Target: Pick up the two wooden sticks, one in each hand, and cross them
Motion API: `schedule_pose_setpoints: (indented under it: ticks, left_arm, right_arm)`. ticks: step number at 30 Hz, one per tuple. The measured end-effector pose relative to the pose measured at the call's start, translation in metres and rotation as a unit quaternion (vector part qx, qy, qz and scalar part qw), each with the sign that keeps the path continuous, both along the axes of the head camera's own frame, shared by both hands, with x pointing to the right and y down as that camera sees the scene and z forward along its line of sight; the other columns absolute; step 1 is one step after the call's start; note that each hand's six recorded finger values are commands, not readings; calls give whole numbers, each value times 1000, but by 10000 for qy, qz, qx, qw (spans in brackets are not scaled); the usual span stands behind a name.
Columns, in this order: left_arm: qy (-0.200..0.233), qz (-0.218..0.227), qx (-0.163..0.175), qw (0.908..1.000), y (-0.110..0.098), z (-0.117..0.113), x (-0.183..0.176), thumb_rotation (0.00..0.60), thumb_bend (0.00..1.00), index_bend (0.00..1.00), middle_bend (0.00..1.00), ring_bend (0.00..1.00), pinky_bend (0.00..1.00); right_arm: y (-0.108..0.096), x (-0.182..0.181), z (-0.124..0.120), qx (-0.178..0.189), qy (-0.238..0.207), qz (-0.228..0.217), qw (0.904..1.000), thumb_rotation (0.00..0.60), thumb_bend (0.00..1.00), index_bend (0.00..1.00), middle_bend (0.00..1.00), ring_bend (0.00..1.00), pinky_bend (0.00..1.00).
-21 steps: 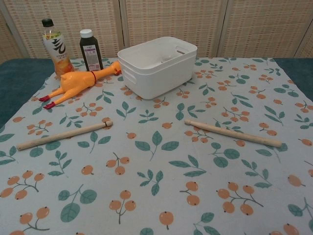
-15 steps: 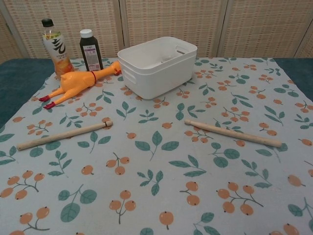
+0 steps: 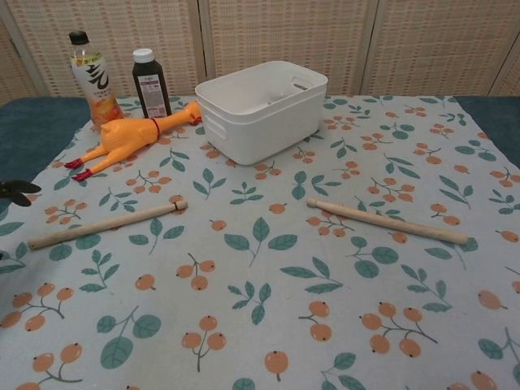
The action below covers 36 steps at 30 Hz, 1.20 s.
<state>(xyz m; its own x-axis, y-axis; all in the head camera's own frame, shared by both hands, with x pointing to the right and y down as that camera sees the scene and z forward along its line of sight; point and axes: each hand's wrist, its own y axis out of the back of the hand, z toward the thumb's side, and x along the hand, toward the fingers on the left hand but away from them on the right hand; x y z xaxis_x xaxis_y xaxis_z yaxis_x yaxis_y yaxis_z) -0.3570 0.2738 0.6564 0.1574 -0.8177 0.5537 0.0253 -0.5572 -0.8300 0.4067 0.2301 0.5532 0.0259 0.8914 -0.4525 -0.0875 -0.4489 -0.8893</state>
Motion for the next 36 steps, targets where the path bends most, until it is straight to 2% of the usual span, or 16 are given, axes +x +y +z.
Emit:
schedule_pose_setpoints:
  ticks: [4, 9, 15, 19, 25, 36]
  left_arm:
    - [-289, 128, -51, 9995, -3, 23, 20, 600, 446, 136, 220, 117, 160]
    - [-685, 202, 107, 9974, -12, 47, 41, 600, 448, 153, 225, 119, 157]
    - [-1218, 271, 325, 9917, -27, 62, 39, 600, 450, 206, 260, 141, 157]
    - [-1377, 221, 256, 9899, -33, 72, 35, 600, 448, 247, 311, 178, 157]
    - [-1468, 238, 184, 9887, -35, 79, 33, 600, 449, 361, 376, 222, 161]
    - [-1617, 313, 41, 9863, -34, 88, 29, 600, 449, 401, 419, 248, 182]
  right_arm:
    - [0, 5, 1, -19, 131, 89, 9999, 600, 319, 0, 0, 0, 0]
    - [2, 6, -4, -41, 65, 96, 9999, 600, 320, 0, 0, 0, 0]
    - [1, 8, -5, -40, 113, 112, 9999, 600, 319, 0, 0, 0, 0]
    - [1, 9, -5, -55, 106, 143, 9998, 600, 320, 0, 0, 0, 0]
    - [2, 8, -3, -110, 120, 126, 9998, 600, 319, 0, 0, 0, 0]
    - [3, 8, 0, -207, 117, 131, 9996, 600, 320, 0, 0, 0, 0]
